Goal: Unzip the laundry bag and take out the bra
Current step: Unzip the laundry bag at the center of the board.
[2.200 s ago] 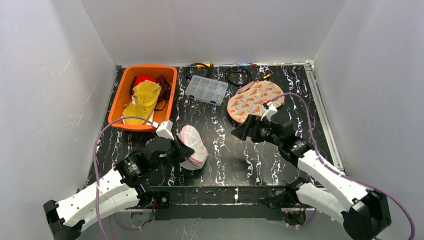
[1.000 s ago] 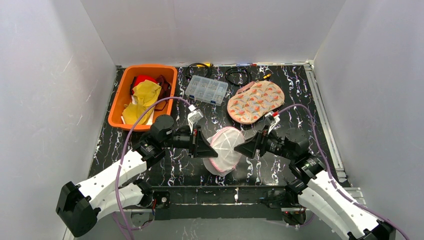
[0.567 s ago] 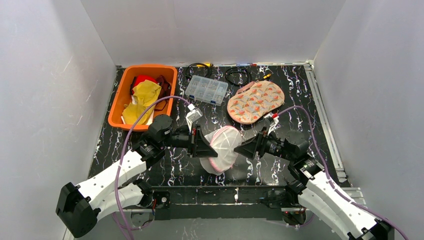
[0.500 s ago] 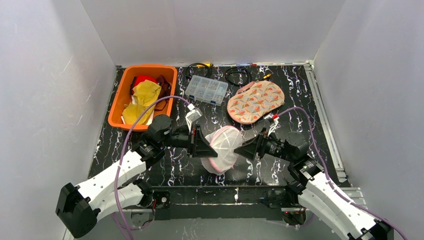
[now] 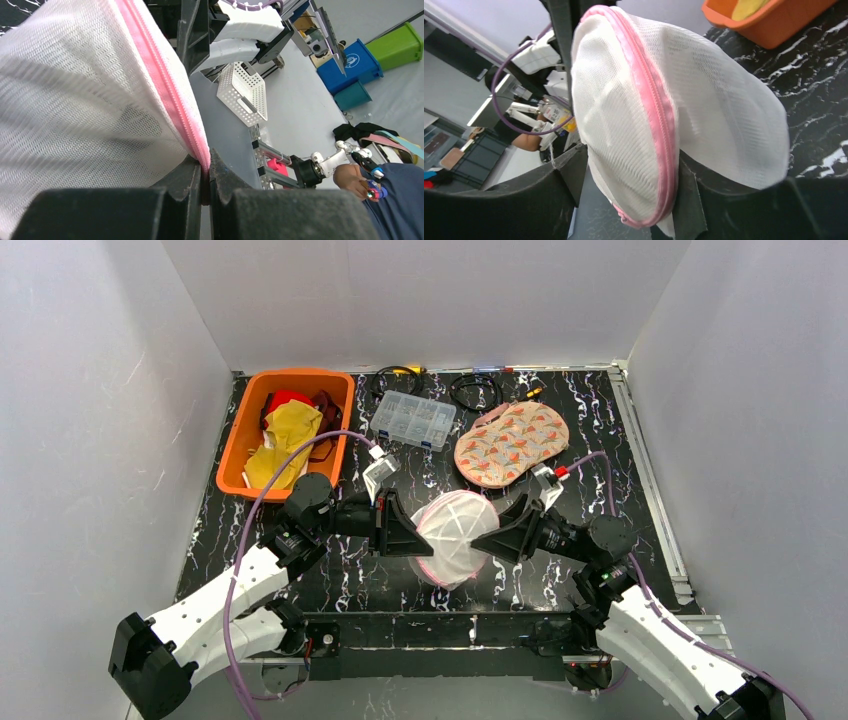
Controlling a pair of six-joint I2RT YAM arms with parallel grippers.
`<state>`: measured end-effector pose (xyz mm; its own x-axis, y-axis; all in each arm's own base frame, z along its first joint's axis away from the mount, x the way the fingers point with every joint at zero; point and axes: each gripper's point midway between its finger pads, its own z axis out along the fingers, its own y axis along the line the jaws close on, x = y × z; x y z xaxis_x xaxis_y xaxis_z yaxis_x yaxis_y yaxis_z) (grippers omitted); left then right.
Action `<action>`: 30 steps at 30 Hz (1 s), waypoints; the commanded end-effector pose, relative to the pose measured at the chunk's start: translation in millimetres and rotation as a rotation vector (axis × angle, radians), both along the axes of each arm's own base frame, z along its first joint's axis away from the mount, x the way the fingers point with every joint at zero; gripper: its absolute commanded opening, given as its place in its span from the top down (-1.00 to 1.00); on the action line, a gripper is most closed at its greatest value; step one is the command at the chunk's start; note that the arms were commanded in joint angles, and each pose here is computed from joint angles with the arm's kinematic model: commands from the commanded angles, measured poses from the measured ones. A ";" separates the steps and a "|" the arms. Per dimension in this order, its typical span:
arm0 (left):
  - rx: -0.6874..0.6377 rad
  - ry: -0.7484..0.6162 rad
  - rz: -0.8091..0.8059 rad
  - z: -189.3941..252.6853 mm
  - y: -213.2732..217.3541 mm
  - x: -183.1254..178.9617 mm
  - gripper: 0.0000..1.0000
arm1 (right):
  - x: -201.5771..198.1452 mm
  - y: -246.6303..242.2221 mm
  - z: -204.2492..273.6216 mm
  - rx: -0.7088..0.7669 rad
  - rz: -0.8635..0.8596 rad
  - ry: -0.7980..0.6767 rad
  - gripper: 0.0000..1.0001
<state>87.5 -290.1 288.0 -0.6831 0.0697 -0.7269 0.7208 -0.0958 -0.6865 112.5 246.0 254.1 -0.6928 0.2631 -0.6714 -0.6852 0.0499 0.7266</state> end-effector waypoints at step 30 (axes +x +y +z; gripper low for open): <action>-0.046 0.471 0.810 -87.1 36.3 72.0 -0.92 | 75.8 -6.2 -25.2 0.145 -0.478 0.292 0.97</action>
